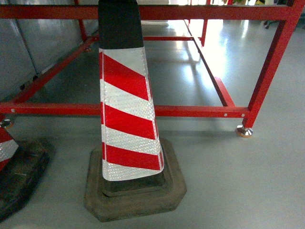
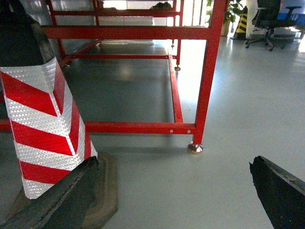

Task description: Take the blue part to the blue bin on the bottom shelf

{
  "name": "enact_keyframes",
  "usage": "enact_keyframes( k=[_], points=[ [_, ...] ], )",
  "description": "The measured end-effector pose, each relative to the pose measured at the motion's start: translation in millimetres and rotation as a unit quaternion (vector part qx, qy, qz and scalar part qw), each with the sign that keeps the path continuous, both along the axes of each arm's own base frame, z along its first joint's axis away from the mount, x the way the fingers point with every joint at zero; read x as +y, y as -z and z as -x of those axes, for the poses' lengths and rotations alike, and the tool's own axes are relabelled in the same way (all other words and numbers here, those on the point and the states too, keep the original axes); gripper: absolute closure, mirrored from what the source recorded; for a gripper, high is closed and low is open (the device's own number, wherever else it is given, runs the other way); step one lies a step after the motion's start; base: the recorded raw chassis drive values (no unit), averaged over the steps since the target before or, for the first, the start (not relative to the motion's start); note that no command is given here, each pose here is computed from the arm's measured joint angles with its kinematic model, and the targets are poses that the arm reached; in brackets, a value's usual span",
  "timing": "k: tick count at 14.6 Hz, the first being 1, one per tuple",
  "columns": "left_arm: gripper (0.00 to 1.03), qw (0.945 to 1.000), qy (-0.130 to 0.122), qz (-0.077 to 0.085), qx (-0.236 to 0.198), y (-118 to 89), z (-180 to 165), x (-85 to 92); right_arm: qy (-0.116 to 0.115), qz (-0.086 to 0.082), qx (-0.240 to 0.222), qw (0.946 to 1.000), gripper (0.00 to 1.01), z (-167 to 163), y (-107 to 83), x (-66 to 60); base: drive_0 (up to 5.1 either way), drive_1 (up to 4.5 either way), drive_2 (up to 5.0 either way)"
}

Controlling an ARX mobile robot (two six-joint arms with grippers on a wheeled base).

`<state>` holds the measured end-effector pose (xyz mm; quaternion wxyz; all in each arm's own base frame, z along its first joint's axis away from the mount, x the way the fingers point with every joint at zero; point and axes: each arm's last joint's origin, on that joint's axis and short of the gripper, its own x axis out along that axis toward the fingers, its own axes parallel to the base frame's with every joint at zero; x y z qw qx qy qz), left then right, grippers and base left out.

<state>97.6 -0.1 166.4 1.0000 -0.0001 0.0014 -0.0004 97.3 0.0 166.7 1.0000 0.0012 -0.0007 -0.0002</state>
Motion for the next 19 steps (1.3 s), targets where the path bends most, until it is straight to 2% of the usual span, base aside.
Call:
enact_keyframes(
  k=[19],
  points=[
    [0.05, 1.0000, 0.000, 0.000, 0.001, 0.1, 0.0, 0.0, -0.001, 0.000, 0.000, 1.0000, 0.03, 0.0, 0.1, 0.0, 0.0, 0.00, 0.0]
  ],
)
